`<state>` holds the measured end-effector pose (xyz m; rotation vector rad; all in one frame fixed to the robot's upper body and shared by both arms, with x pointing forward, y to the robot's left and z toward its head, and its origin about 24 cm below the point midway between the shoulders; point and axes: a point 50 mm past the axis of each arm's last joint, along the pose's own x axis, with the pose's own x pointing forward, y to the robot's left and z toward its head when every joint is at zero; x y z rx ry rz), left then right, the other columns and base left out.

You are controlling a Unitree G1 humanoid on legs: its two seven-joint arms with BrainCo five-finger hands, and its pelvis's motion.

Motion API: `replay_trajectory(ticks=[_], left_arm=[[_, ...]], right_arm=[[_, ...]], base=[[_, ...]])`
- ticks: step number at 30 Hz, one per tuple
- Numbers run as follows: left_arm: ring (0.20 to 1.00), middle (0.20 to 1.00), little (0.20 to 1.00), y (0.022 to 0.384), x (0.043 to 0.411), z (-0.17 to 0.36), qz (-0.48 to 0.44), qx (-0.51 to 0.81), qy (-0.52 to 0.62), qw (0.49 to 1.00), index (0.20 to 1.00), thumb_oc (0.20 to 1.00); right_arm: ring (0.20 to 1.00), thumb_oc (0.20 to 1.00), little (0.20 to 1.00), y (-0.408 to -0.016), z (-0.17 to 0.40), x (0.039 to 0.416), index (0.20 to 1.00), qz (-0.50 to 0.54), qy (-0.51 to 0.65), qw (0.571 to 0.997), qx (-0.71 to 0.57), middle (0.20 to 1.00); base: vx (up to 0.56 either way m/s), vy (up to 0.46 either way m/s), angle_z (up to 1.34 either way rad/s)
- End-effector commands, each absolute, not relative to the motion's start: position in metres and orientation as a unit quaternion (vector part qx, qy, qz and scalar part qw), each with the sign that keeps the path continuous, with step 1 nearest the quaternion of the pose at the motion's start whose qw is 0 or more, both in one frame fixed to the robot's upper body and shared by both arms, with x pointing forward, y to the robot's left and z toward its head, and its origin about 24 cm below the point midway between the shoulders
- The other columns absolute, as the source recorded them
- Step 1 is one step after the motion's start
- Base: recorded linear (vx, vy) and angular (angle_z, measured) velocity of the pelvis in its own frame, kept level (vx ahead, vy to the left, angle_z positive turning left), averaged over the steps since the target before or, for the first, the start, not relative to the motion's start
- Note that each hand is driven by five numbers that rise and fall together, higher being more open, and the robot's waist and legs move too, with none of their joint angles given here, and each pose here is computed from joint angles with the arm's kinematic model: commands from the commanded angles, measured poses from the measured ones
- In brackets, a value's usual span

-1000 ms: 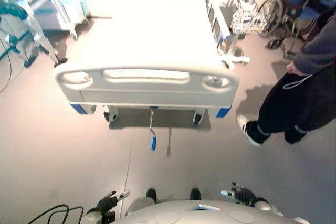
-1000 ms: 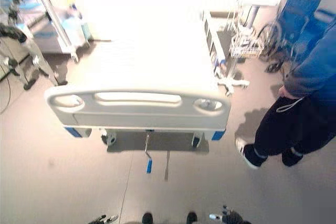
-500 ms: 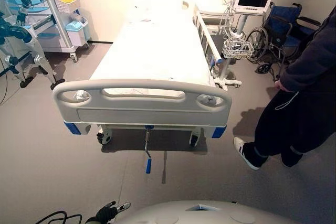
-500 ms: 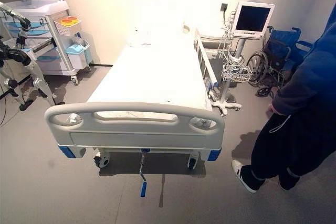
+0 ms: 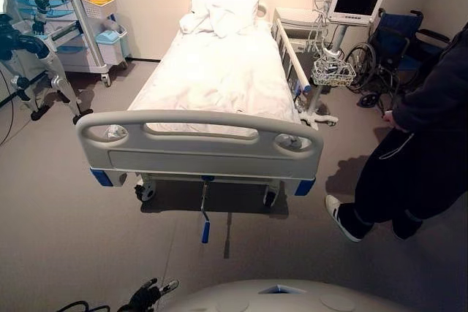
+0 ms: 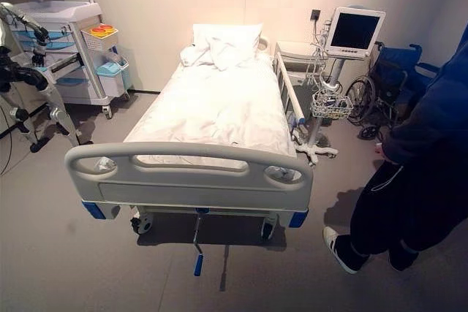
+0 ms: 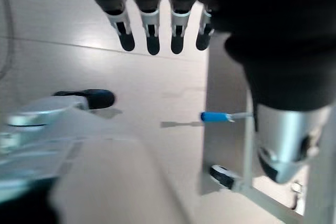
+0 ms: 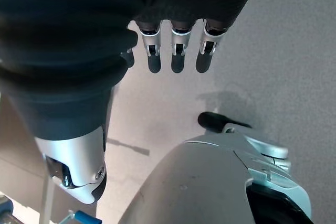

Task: Raise the hospital bed

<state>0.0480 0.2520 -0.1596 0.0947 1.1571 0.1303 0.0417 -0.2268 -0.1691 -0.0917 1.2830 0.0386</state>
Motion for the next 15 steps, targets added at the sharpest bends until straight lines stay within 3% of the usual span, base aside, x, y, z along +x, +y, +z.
replay_trajectory(ticks=[1,15], left_arm=[[1.000,1.000,1.000,0.253,0.079,-0.154,0.064,0.055,0.503,0.860,1.000,1.000],[1.000,1.000,1.000,0.259,0.071,-0.155,0.050,0.072,0.528,0.845,1.000,1.000]], right_arm=[[1.000,1.000,1.000,-0.232,-0.164,0.070,1.000,-0.010,0.562,0.826,-0.038,1.000],[1.000,1.000,1.000,-0.234,-0.162,0.078,1.000,0.015,0.550,0.833,-0.057,1.000]], base=[[0.00,0.000,0.00],[0.00,-0.007,0.00]])
